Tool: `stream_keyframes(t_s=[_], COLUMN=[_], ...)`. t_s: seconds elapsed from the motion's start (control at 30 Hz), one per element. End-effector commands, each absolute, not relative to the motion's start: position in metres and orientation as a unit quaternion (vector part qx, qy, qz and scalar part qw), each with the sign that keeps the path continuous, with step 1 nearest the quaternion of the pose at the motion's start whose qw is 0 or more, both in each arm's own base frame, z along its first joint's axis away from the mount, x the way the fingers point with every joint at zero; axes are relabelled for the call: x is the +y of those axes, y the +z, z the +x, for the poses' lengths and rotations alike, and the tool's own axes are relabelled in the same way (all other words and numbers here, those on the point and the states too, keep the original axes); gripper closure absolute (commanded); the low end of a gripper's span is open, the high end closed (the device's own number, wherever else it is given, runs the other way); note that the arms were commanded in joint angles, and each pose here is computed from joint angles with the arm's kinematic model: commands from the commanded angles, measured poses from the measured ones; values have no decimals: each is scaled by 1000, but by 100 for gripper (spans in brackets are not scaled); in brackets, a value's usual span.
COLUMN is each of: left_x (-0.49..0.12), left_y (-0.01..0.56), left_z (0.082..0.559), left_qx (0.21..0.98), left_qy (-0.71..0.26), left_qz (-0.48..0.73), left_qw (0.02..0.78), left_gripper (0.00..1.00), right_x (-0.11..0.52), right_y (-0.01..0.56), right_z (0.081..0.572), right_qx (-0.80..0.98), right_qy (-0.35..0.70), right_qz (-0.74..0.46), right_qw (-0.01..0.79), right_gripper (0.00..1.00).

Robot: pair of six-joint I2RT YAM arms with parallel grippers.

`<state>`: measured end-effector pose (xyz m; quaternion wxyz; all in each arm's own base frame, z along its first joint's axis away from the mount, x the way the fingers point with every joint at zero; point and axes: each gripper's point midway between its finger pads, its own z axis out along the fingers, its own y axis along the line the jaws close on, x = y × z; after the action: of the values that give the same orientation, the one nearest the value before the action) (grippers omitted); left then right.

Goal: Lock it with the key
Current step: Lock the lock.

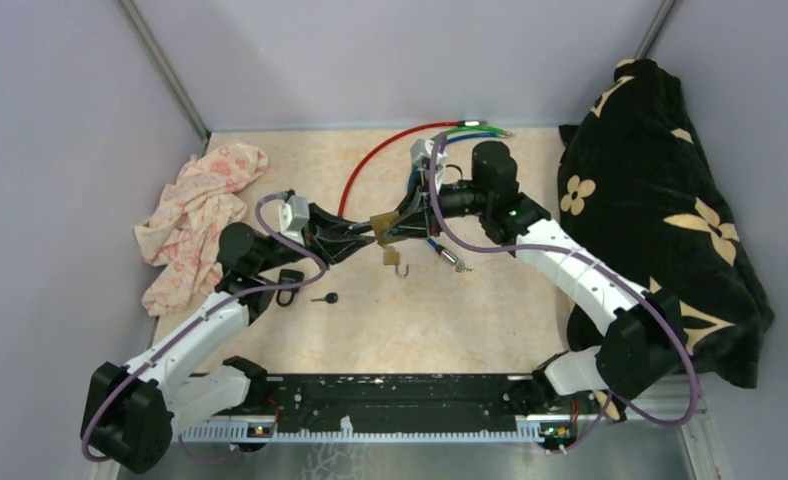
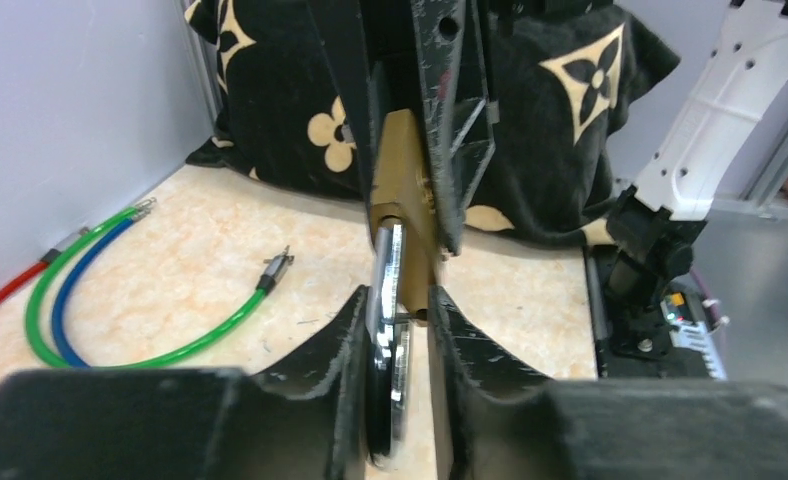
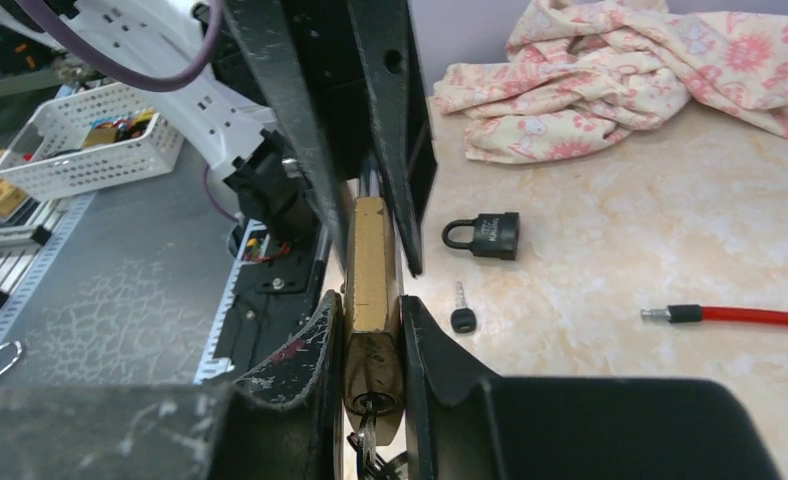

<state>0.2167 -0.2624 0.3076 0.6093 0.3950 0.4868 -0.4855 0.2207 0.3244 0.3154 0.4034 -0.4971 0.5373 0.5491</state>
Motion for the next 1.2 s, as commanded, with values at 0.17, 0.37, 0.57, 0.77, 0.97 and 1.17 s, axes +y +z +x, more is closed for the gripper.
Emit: stream_keyframes(t_s=[0.17,0.37,0.57,0.77,0.97,1.17], left_x=[-248,-237,-240,-243,-246,-247], left_y=[321,324,326,326,327,328], left_z=[214,222,214,205,195,197], left_qx=[476,484,474,466,455,452], left_qy=[-482,-475,-491,-509,-518,-516], left_qz=[378,376,384,396,426,429], left_qw=[631,632,622,606,586,587], left_gripper=[51,73,97,100,100,100], right_x=[311,309,310,309,305,312], right_y=[371,377,379,372,370,369], right_z=[234,225,226,242,263,254], right_qx=[491,466,458,470,459,444], right_qy=[537,541,540,508,428,448], right_qz=[-467,-482,-484,-472,-493,-498], right_qw=[503,507,514,546,603,595], right_gripper=[100,100,100,100,100,100])
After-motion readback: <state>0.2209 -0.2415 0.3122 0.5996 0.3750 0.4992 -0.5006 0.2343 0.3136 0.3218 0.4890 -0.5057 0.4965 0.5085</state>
